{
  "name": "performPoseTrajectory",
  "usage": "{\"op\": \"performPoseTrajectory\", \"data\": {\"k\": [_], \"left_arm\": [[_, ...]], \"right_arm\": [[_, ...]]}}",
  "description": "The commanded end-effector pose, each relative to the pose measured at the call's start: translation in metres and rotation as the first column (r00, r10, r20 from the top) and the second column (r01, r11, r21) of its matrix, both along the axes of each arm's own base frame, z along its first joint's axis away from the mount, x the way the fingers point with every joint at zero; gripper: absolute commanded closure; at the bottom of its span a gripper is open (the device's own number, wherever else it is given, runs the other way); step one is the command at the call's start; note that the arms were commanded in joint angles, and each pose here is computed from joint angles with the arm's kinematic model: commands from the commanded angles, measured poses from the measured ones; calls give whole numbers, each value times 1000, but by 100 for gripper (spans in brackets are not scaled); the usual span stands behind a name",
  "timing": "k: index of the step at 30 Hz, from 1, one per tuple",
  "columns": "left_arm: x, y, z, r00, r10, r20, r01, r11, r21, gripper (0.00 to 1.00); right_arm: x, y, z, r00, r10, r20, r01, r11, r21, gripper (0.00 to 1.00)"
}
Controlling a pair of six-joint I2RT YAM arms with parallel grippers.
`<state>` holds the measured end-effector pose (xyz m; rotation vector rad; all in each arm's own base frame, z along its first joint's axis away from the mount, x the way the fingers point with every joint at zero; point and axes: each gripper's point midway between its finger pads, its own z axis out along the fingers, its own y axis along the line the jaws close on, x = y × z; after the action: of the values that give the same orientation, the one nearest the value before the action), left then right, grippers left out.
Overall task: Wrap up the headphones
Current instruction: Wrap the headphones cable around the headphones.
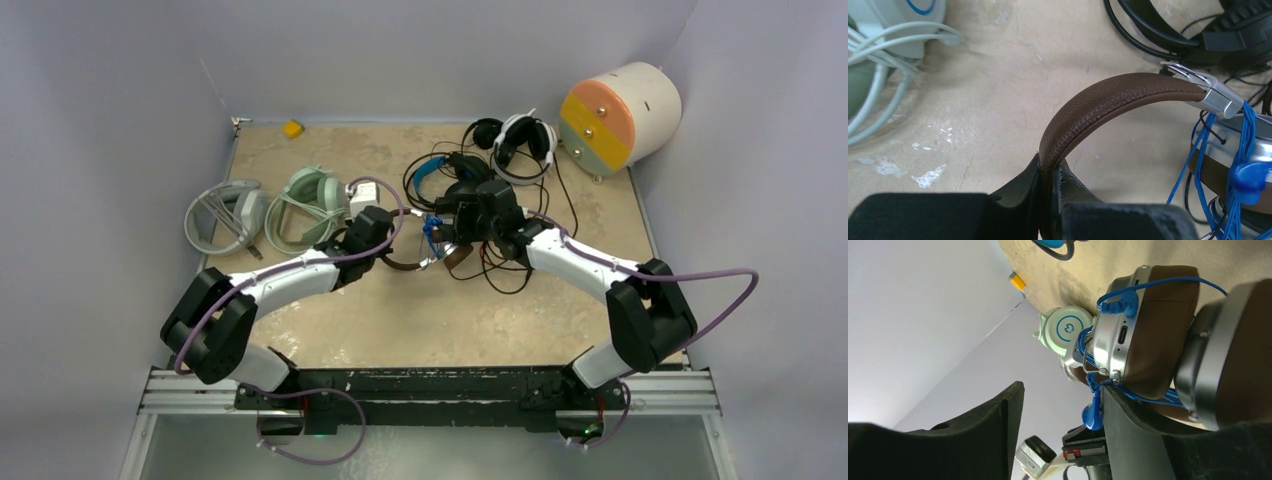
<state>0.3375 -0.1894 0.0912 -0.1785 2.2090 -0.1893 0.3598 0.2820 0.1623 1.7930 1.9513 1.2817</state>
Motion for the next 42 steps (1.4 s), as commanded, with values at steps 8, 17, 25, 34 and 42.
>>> {"op": "performPoseTrajectory", "data": {"k": [8,17,25,34,42], "left_arm": [[32,1,61,929,133,344,-140,990,-5,100],[34,-15,56,966,118,230,-122,993,3,100],[19,-36,46,998,51,42,-51,999,-17,100],[18,-47,38,995,-43,-88,39,998,-44,100],[15,-52,33,981,-99,-164,83,992,-98,100]], "right_arm": [[19,4,21,994,-97,-57,103,987,121,31],[20,9,36,999,-46,-4,46,994,103,29],[23,10,55,995,-19,98,10,996,91,27],[27,-8,78,974,-73,217,60,996,67,17],[33,-15,94,952,-42,302,45,999,-2,15]]}}
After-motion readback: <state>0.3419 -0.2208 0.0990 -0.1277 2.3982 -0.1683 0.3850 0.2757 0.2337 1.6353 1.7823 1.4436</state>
